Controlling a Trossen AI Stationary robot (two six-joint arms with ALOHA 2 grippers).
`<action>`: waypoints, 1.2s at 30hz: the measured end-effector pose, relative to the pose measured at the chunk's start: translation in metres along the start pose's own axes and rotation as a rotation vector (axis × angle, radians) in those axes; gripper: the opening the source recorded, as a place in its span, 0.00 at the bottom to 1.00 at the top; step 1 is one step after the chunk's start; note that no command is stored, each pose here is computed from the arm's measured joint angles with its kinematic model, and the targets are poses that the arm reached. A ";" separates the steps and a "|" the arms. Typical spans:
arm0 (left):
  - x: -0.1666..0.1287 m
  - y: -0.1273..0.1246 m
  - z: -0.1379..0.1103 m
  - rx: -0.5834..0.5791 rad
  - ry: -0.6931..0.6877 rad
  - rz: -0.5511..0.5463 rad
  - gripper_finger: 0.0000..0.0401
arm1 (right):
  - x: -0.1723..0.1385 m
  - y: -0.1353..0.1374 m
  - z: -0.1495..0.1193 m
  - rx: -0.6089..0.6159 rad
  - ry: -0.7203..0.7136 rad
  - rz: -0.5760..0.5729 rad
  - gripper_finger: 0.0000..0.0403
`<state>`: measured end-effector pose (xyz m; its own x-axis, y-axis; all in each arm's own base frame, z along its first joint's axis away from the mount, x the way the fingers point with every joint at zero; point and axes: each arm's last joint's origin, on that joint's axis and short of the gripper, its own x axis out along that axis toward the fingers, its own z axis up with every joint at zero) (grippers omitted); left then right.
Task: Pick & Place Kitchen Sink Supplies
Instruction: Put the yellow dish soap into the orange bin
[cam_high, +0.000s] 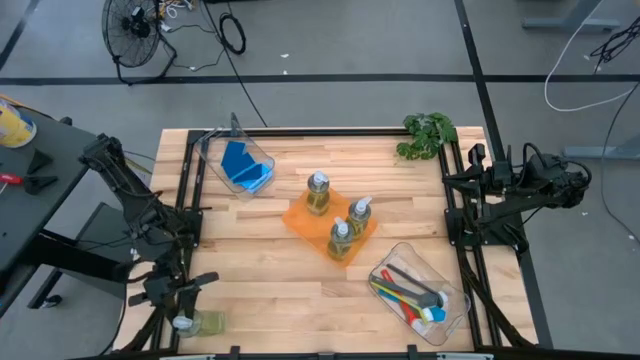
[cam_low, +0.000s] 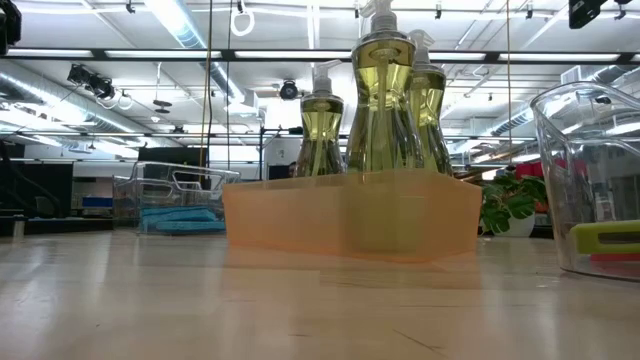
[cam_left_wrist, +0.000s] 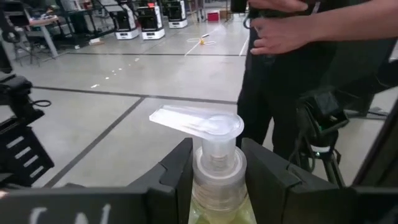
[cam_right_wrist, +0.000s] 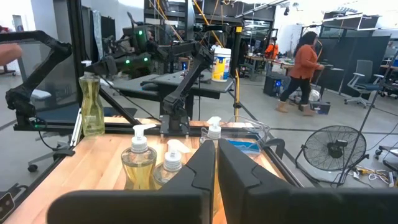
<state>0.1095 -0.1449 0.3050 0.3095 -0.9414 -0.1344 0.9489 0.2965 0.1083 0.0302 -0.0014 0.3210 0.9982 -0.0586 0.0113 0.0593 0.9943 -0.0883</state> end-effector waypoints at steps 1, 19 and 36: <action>-0.001 0.001 0.003 -0.002 0.003 0.004 0.30 | 0.000 0.000 0.000 0.000 0.000 0.000 0.05; -0.033 0.026 0.061 0.026 -0.015 0.162 0.30 | 0.000 0.000 0.000 0.000 0.000 0.000 0.05; -0.058 0.058 0.074 -0.024 0.038 0.578 0.30 | 0.000 0.000 0.000 0.000 0.000 0.000 0.05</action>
<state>0.1417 -0.0856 0.3921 0.7793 -0.6194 -0.0952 0.6263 0.7646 0.1524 0.0302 -0.0014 0.3210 0.9982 -0.0590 0.0115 0.0598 0.9943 -0.0884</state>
